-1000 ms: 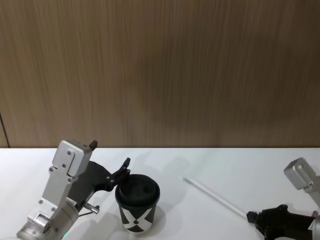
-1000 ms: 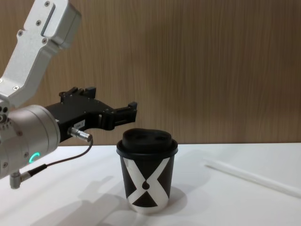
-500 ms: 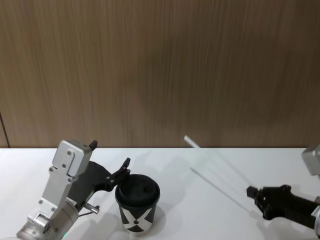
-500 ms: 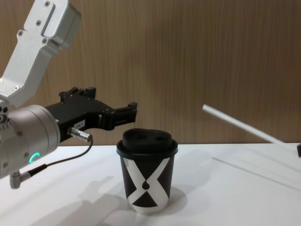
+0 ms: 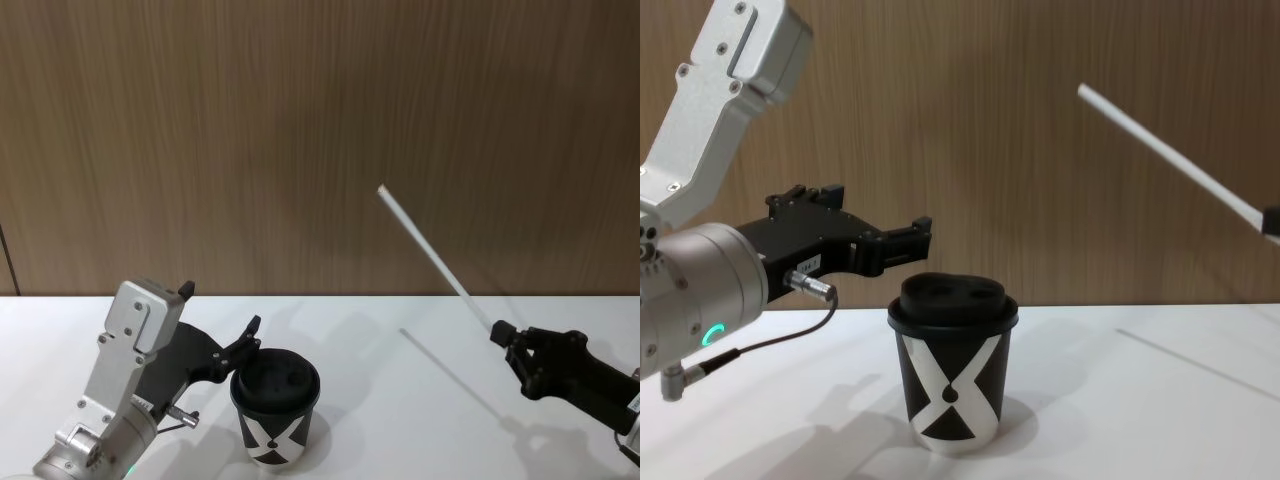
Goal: Pick up the straw with one hand, pass it to the other hand, and insert it into the cup.
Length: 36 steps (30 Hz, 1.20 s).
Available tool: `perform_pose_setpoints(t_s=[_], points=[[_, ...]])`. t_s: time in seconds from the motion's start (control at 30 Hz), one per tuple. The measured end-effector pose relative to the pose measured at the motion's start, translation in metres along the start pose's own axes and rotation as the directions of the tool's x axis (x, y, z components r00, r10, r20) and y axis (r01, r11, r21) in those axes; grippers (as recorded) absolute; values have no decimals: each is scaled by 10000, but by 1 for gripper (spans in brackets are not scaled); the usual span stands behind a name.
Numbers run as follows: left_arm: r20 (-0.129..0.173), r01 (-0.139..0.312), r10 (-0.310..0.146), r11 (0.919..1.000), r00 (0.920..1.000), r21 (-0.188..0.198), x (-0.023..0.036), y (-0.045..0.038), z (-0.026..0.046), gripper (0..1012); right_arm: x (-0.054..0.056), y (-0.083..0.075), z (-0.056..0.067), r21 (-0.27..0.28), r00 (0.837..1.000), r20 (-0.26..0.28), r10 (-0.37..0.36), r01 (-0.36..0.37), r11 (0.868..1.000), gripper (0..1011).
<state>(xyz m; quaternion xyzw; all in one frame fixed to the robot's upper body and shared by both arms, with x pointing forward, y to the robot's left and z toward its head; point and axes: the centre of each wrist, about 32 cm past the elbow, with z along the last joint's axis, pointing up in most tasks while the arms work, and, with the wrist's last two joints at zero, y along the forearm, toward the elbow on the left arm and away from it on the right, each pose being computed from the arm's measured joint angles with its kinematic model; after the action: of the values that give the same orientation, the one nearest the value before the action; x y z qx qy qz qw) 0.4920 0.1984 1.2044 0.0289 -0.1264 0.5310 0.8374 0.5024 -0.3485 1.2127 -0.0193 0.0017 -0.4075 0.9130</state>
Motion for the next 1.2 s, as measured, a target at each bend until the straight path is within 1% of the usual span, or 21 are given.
perform_pose_setpoints(t_s=[0.1,0.13,0.2,0.23,0.33,0.4,0.43,0.47,0.53,0.57,0.63,0.67,0.77,0.8,0.87,0.9,0.97,1.0,1.07,1.1,1.2], points=[[0,0,0,10000,10000,1,0,0,0,1000,-39,10,-23,510,9998,-177,120,-111,9986,0],[0,0,0,10000,10000,0,0,0,0,1000,-63,18,-34,805,9994,-274,222,-199,9966,0],[0,0,0,10000,10000,1,0,0,0,1000,-80,24,-41,1045,9988,-356,326,-287,9941,0],[1,-1,1,10000,10000,0,0,0,0,999,-105,33,-51,1291,9980,-456,447,-385,9909,0],[0,0,0,10000,10000,1,0,0,0,1000,-141,45,-63,1663,9959,-586,682,-577,9844,0],[0,0,0,10000,10000,0,0,0,0,1000,-177,56,-75,1984,9930,-704,945,-789,9769,0],[1,-1,1,10000,10000,0,0,0,0,1000,-177,56,-75,1984,9930,-704,945,-789,9769,0],[0,-1,1,10000,10000,0,0,0,0,1000,-213,67,-82,2300,9893,-808,1219,-1005,9680,0],[0,0,0,10000,10000,0,0,0,0,1000,-235,74,-84,2477,9867,-863,1378,-1127,9623,0],[1,0,0,10000,10000,0,0,0,0,1000,-263,83,-87,2641,9831,-902,1593,-1306,9556,0],[1,-1,1,10000,10000,0,0,0,0,1000,-289,93,-88,2783,9793,-932,1795,-1475,9491,0],[0,0,0,10000,10000,1,0,0,0,1000,-315,102,-88,2917,9750,-965,2001,-1645,9423,0],[0,0,0,10000,10000,0,0,0,0,1000,-357,118,-87,3116,9672,-1005,2333,-1921,9306,0],[0,-1,1,10000,10000,1,0,0,0,1000,-382,127,-86,3234,9612,-1028,2559,-2110,9224,0],[0,0,0,10000,10000,1,0,0,0,1000,-408,137,-84,3330,9553,-1044,2766,-2285,9148,0],[1,-1,1,10000,10000,0,0,0,0,1000,-434,148,-80,3416,9490,-1045,2974,-2466,9069,0],[1,0,0,10000,10000,0,0,0,0,1000,-464,158,-73,3504,9424,-1045,3176,-2640,8986,0],[0,0,0,10000,10000,1,0,0,0,1000,-490,168,-67,3563,9365,-1026,3352,-2800,8914,0],[1,-1,1,10000,10000,0,0,0,0,1000,-519,179,-64,3625,9296,-1022,3542,-2968,8835,0],[1,0,0,10000,10000,1,0,0,0,1000,-542,188,-60,3680,9234,-1018,3702,-3107,8764,0],[1,0,0,10000,10000,0,0,0,0,1000,-584,206,-50,3739,9134,-1013,3944,-3324,8659,0]])
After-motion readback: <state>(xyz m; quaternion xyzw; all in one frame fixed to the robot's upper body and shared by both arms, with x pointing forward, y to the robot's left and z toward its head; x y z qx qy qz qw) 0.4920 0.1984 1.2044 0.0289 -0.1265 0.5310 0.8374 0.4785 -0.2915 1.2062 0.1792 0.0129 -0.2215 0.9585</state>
